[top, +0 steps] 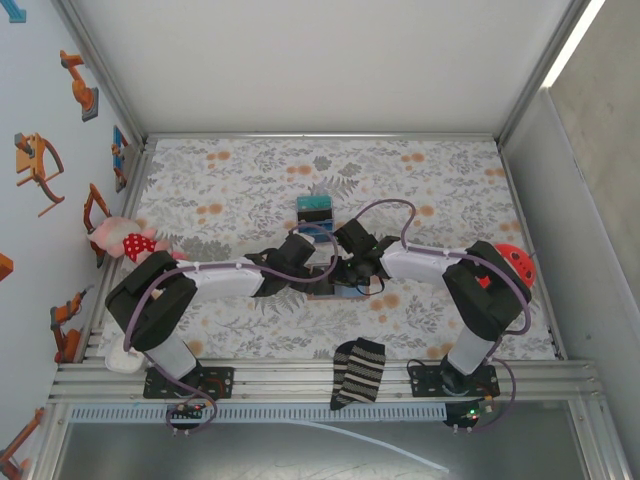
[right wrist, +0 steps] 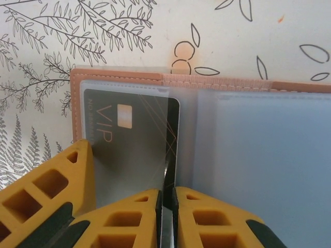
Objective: Take the credit cards out of the card holder
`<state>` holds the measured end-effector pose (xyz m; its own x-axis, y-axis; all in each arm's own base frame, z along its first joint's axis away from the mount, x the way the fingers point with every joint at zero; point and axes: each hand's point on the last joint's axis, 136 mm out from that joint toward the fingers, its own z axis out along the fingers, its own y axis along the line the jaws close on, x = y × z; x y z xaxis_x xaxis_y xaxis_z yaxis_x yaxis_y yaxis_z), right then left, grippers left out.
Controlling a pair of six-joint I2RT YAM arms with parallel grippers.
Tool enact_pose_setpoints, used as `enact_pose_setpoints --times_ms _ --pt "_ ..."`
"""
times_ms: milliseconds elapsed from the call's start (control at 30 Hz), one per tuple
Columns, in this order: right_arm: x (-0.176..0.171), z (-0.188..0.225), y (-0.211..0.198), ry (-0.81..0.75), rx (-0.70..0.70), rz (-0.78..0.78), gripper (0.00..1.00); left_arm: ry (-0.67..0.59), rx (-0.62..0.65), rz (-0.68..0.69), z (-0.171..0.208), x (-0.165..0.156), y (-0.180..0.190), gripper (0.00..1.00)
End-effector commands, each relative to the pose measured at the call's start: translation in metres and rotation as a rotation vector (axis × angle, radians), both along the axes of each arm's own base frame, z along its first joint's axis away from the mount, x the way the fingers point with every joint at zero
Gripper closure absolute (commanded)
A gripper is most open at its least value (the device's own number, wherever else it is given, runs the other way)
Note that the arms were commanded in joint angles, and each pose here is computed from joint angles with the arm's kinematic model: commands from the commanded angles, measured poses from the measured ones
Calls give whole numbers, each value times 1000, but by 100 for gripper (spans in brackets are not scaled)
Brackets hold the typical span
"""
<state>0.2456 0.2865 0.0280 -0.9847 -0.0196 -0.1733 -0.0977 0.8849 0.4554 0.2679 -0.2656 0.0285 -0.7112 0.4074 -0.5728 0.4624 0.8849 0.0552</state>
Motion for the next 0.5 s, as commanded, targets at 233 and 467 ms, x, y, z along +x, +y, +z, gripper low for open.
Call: enact_pose_setpoints --times_ms 233,467 --pt "-5 -17 -5 57 27 -45 85 15 95 -26 -6 -8 7 3" --pt "-6 -17 -14 55 10 -74 79 18 101 -22 -8 -8 7 3"
